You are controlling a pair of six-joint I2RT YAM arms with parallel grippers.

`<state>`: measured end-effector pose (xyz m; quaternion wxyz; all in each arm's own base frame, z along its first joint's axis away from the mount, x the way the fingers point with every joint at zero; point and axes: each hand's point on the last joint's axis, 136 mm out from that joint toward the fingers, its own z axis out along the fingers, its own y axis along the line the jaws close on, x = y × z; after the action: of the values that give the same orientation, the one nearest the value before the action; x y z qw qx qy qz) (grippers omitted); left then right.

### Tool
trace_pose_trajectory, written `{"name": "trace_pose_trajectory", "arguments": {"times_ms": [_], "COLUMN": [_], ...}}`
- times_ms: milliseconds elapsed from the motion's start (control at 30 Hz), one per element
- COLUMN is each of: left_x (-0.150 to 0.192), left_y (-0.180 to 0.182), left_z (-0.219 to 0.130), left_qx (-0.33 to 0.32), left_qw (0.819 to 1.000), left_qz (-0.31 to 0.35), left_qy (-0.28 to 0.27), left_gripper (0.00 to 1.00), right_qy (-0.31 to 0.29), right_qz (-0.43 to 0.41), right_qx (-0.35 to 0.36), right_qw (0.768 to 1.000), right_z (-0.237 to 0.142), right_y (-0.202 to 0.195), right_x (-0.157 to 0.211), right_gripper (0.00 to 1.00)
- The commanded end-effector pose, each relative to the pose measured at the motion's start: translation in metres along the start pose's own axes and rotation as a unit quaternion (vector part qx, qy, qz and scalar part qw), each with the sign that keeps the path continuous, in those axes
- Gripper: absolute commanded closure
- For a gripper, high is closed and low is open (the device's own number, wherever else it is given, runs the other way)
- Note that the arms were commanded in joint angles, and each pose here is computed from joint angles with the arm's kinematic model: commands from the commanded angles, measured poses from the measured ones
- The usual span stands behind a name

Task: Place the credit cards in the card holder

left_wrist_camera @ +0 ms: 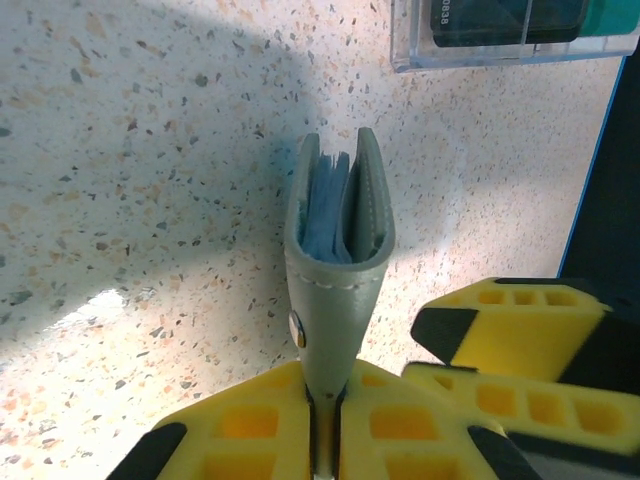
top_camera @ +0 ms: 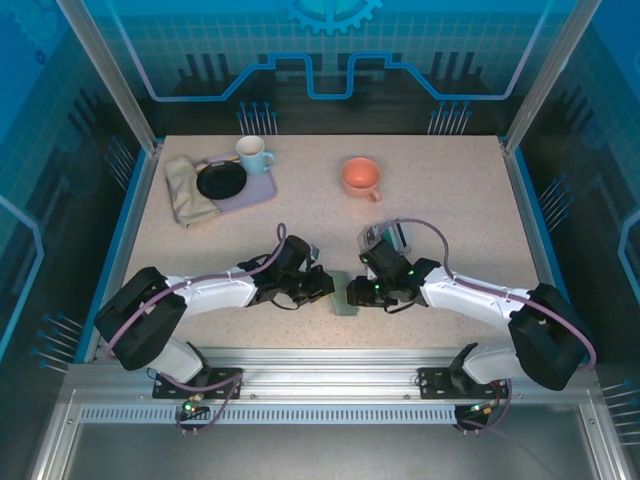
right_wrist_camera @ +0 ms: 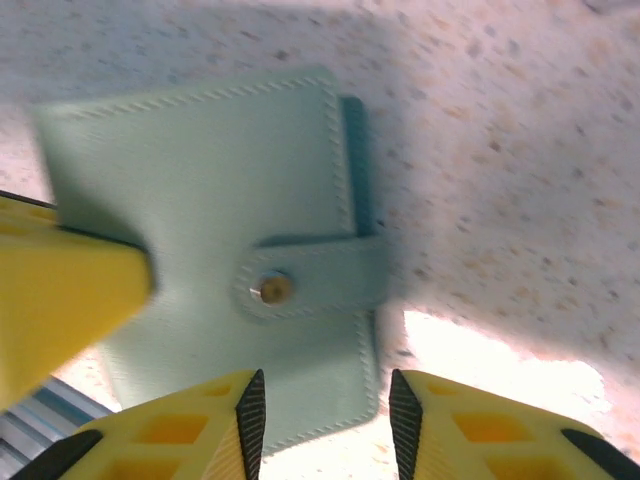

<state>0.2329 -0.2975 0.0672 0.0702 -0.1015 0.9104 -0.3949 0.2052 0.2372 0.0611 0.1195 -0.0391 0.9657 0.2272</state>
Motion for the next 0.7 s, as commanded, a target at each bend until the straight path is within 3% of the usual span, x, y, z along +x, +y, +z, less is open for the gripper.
{"name": "trace_pose_trajectory", "arguments": {"times_ms": [0,233,500,667], "left_x": [-0.001,-0.001,0.003,0.006], "left_y": [-0.007,-0.013,-0.018,-0.011], "left_z": [-0.004,-0.005,-0.003,-0.008], "left_qx": [0.008,0.018,0.030,0.016], "left_qw": [1.000,1.000,0.999,1.000], "left_qz": [0.016,0.020,0.022,0.023], "left_qy": [-0.005,0.000,0.013,0.011], "left_gripper": [0.90,0.90,0.91,0.91], "right_qy": [-0.001,0.018,0.035,0.016], "right_qz": [-0.034,-0.047,-0.070,-0.059], "right_qx": [-0.002,-0.002,0.049,0.167], "right_qw": [0.999,0.999,0.996,0.984], "right_z": [0.004,0.023,0.047,0.037], "right_y": [0.014,0.020,-0.003,-0.043], "right_x": [-0.007,-0.007,-0.003,-0.010], "right_gripper": [0.58,0.53,0.54,0.64]}}
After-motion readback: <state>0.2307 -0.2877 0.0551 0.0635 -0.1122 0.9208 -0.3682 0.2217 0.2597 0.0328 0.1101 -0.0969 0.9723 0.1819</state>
